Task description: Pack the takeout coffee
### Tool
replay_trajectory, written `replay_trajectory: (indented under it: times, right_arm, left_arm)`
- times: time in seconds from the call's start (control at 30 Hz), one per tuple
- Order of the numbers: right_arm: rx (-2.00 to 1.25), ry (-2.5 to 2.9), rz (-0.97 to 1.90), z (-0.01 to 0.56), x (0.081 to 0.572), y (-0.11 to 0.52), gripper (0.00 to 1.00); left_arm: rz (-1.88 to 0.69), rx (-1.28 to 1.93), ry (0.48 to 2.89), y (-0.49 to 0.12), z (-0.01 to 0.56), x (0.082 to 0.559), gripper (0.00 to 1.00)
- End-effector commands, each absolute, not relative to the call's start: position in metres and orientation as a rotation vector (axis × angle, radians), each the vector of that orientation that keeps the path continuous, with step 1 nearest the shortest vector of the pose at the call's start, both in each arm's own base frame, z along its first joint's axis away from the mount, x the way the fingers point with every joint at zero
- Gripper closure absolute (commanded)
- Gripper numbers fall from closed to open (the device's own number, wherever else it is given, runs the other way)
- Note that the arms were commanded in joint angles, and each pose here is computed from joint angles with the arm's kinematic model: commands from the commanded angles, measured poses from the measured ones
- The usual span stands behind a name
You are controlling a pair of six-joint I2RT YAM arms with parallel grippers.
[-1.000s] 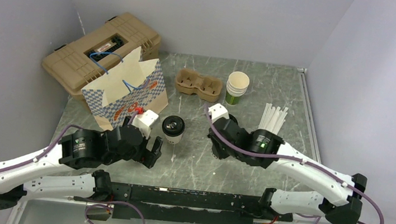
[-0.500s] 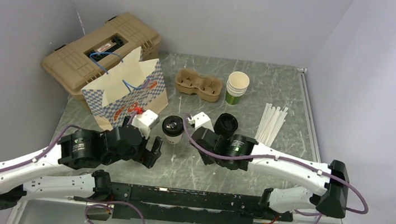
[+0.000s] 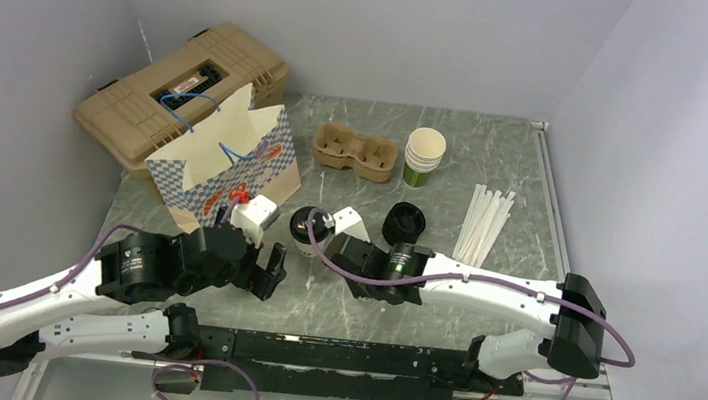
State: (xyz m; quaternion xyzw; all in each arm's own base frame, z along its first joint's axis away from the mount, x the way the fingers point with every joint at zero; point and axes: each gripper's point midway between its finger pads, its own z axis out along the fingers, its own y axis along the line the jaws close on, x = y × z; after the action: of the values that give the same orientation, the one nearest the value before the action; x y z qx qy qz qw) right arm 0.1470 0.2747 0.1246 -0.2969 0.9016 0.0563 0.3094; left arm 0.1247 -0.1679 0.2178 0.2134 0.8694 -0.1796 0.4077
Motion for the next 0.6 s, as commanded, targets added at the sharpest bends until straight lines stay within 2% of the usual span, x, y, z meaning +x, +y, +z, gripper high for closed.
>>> replay_trajectory:
  times: [0.0, 0.27, 0.33, 0.57]
  right_arm:
    - [-0.741, 2.362, 0.161, 0.124, 0.15, 0.281, 0.92]
    - [-0.732, 2.351, 0.195, 0.133, 0.146, 0.282, 0.7]
    - [-0.722, 2.343, 0.204, 0.139, 0.147, 0.282, 0.59]
    - [-0.619, 2.242, 0.261, 0.19, 0.156, 0.271, 0.5]
  left_arm:
    - [-0.481, 0.535, 2.164, -0.172, 0.225, 0.126, 0.01]
    - [-0.48, 0.536, 2.165, -0.172, 0.225, 0.126, 0.0]
    - [-0.478, 0.538, 2.166, -0.172, 0.225, 0.126, 0.01]
    - [-0.478, 0.54, 2.167, -0.173, 0.224, 0.126, 0.01]
